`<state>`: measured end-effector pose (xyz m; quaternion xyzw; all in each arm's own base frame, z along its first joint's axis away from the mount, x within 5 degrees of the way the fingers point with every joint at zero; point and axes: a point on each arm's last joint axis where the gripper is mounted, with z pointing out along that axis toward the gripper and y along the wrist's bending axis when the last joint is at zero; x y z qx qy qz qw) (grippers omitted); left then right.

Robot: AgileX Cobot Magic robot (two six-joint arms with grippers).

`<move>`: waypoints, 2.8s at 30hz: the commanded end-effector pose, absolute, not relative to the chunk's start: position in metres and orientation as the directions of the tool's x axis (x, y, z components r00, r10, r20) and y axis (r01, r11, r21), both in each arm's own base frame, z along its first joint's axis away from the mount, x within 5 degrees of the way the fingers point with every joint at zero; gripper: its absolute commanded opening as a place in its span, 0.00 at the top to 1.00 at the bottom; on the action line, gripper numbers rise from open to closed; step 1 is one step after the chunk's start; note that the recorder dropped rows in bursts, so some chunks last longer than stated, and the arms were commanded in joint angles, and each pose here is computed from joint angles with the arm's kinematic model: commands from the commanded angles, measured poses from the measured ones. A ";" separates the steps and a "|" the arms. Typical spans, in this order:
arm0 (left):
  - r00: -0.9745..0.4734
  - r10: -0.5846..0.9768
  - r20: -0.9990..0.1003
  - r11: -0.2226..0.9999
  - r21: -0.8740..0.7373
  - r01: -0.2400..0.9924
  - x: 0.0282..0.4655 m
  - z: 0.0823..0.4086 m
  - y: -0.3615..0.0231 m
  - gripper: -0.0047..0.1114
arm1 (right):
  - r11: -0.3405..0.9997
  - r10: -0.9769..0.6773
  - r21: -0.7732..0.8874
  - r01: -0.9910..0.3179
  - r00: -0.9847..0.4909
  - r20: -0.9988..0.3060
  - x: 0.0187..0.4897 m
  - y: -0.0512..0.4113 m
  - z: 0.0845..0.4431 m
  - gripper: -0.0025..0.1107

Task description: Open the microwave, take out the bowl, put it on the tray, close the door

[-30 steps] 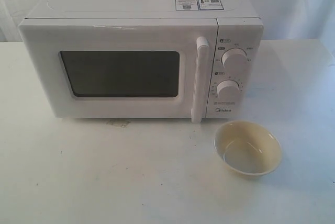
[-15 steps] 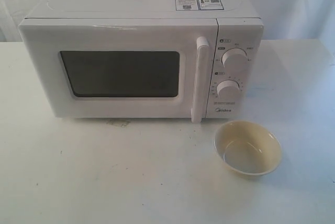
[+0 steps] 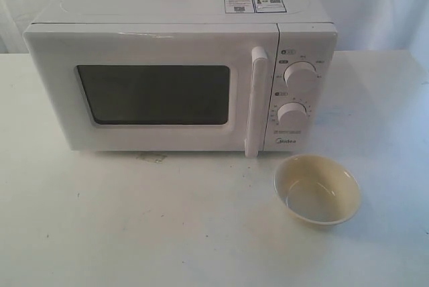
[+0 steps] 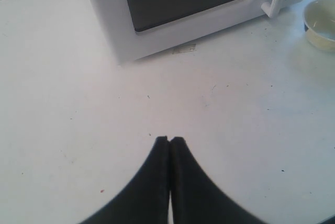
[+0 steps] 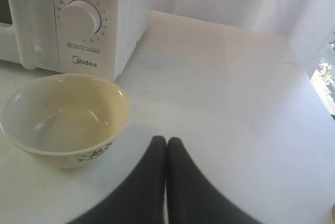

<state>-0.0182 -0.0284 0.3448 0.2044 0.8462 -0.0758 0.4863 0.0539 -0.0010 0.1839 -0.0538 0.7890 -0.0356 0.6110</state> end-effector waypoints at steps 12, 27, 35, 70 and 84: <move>-0.435 0.270 -0.859 0.902 0.068 0.426 -0.021 0.345 -0.028 0.96 | 0.992 -0.124 -0.119 -0.035 -0.243 -0.962 0.054 -0.001 0.183 0.98; -0.435 0.270 -0.859 0.902 0.068 0.426 -0.021 0.345 -0.028 0.96 | 0.992 -0.124 -0.119 -0.035 -0.243 -0.962 0.054 -0.001 0.183 0.98; -0.398 0.255 -0.881 0.900 0.066 0.430 -0.017 0.347 -0.030 0.96 | 0.992 -0.124 -0.119 -0.035 -0.243 -0.962 0.054 -0.001 0.183 0.98; -0.343 -0.004 -0.939 0.995 -0.039 0.096 0.052 0.168 -0.009 0.96 | 0.992 -0.128 -0.123 -0.035 -0.243 -0.961 0.054 -0.001 0.183 0.98; -0.341 -0.004 -0.940 0.995 -0.039 0.095 0.052 0.168 -0.009 0.96 | 0.992 -0.128 -0.123 -0.035 -0.243 -0.961 0.054 -0.001 0.183 0.98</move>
